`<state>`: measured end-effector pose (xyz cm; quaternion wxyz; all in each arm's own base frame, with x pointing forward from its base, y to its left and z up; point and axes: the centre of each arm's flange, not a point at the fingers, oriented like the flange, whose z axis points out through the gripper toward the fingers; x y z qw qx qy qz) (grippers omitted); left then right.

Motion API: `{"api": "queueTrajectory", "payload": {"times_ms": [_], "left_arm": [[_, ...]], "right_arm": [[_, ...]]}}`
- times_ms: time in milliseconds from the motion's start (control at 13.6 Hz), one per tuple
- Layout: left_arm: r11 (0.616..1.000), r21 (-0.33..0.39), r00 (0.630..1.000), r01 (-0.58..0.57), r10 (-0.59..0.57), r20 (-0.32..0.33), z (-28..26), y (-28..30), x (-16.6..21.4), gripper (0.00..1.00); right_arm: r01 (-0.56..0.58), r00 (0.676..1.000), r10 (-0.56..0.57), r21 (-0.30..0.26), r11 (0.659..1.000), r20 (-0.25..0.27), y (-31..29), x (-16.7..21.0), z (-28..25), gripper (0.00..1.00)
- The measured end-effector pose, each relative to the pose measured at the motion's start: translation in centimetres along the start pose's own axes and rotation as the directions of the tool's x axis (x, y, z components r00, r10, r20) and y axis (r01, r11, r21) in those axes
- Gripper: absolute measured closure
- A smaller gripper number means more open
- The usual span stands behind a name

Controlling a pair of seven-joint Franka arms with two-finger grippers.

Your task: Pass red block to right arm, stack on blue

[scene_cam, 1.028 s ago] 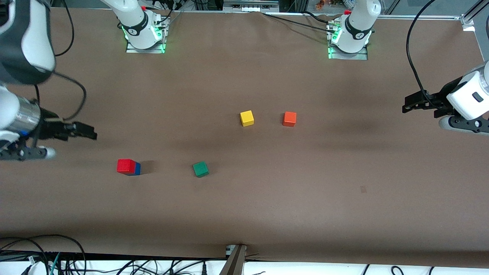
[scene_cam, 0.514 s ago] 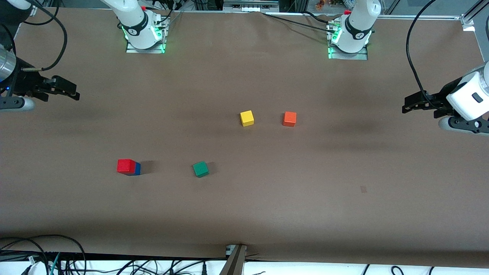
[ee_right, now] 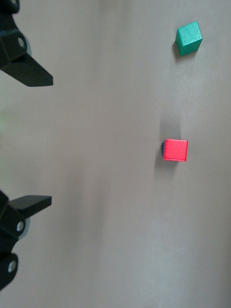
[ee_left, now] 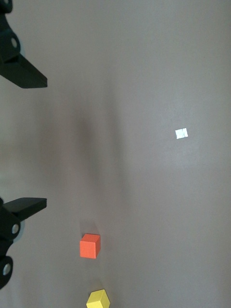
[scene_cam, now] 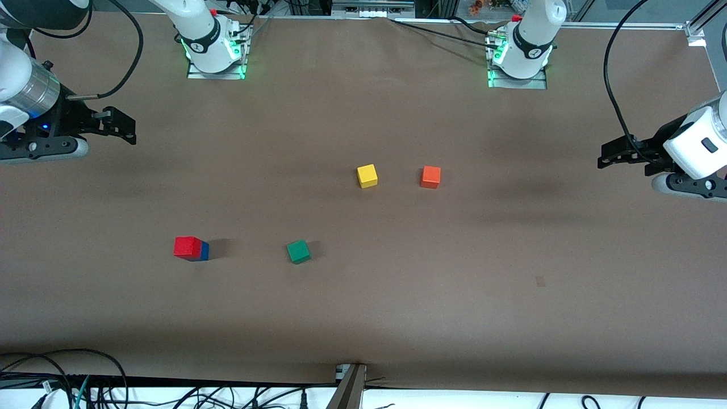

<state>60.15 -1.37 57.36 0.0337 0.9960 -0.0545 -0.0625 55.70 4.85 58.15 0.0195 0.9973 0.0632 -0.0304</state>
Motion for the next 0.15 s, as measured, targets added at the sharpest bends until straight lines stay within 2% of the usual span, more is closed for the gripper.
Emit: {"api": "queueTrajectory", "payload": {"times_ms": [147], "left_arm": [[1.000, 0.000, 1.000, 0.000, 0.000, 0.000, 0.00, 0.00, 0.00, 0.00]], "right_arm": [[-0.003, 1.000, 0.003, -0.001, 1.000, -0.002, 0.18, 0.01, -0.05, 0.00]]}}
